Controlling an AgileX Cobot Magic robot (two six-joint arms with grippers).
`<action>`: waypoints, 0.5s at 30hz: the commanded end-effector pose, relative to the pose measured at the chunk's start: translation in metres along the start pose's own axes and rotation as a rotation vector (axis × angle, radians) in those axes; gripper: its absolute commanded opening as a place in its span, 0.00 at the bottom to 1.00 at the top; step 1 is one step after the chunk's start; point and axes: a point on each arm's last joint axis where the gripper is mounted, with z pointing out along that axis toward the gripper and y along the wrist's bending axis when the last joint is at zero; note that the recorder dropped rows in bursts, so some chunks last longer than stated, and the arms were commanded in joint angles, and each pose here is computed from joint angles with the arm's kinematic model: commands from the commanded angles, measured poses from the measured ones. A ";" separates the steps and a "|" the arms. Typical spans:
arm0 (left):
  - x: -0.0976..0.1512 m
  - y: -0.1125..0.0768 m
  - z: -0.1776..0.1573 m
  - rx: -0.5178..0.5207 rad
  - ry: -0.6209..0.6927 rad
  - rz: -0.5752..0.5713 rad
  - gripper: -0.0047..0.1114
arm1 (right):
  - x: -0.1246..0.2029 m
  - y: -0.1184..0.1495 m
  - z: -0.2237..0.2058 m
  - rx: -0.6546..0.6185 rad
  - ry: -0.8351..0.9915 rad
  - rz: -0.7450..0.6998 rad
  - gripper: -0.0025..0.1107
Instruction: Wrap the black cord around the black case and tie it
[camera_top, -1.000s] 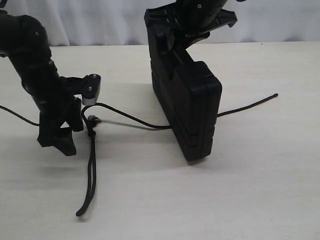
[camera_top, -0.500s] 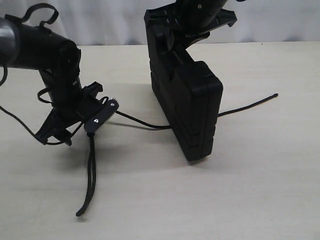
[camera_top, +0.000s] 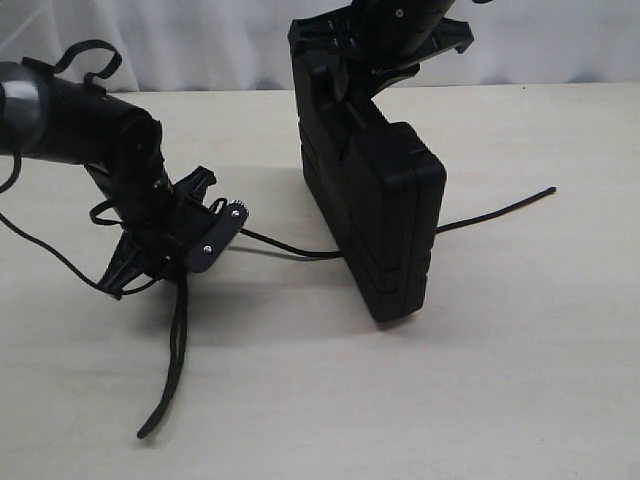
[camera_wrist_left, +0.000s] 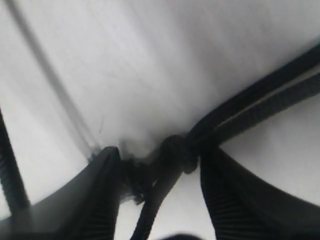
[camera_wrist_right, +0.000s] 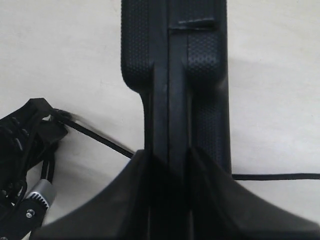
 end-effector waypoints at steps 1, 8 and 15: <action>-0.006 -0.004 0.004 0.045 -0.051 -0.065 0.35 | 0.005 -0.003 0.006 0.026 0.052 -0.026 0.06; -0.008 -0.011 0.003 0.118 -0.074 -0.115 0.04 | 0.005 -0.003 0.006 0.026 0.052 -0.026 0.06; -0.009 -0.008 -0.005 0.108 -0.062 -0.511 0.04 | 0.005 -0.003 0.006 0.026 0.052 -0.026 0.06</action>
